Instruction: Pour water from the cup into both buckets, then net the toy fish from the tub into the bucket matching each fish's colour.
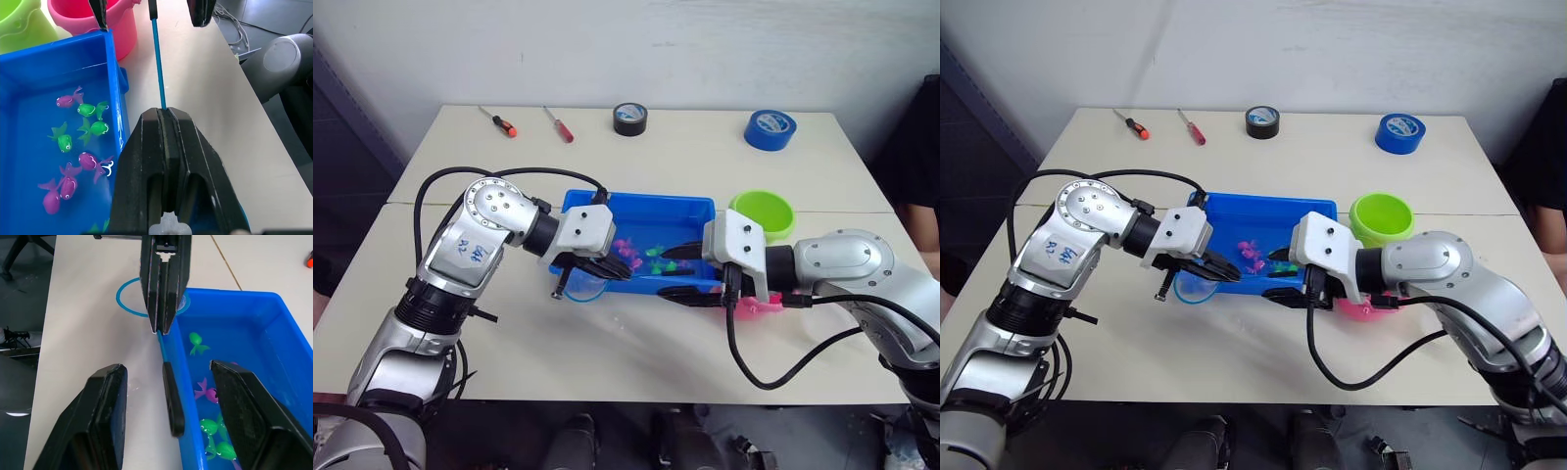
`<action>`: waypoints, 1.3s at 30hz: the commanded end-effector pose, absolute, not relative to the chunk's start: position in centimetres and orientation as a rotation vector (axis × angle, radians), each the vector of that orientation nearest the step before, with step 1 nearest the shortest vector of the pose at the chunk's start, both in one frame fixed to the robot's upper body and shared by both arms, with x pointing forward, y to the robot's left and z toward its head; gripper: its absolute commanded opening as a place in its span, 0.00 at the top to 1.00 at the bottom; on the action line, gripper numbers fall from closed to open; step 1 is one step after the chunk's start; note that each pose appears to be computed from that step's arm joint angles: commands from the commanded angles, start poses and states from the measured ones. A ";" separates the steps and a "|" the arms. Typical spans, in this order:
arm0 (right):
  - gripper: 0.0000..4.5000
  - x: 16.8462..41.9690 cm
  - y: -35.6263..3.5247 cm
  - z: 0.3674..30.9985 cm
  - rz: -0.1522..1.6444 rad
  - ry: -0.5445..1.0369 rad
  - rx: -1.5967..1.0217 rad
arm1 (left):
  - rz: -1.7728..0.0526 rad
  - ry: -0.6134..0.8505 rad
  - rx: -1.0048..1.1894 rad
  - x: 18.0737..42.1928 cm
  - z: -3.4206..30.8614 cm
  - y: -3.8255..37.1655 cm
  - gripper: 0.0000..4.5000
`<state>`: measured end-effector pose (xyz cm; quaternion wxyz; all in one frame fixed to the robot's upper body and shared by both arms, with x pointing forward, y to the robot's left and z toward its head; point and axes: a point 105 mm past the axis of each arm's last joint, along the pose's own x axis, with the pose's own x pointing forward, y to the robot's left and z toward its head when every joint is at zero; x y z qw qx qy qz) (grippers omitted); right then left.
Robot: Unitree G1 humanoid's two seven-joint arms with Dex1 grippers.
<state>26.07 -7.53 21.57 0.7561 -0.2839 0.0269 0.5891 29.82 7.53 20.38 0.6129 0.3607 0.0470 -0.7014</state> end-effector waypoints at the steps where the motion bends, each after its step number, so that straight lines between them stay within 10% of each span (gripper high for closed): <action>1: 0.38 26.1 -7.3 22.5 1.281 0.021 -0.643 | -1.618 0.077 0.865 29.9 21.1 7.2 1.00; 5: 0.56 26.2 -7.4 22.5 1.278 0.028 -0.656 | -1.618 0.073 0.869 30.0 21.2 7.0 1.00; 9: 0.99 26.2 -7.6 22.3 1.280 0.036 -0.676 | -1.617 0.067 0.876 30.0 21.5 6.9 1.00; 16: 0.99 26.2 -7.8 22.1 1.281 0.039 -0.700 | -1.599 0.084 0.779 30.2 22.5 6.9 1.00; 27: 1.00 27.1 -12.9 25.7 1.082 0.040 -0.831 | -1.598 0.121 0.296 29.4 25.0 11.7 0.01; 39: 1.00 30.8 -19.7 24.9 0.770 0.120 -1.305 | -1.413 0.112 0.376 30.5 20.7 13.9 0.01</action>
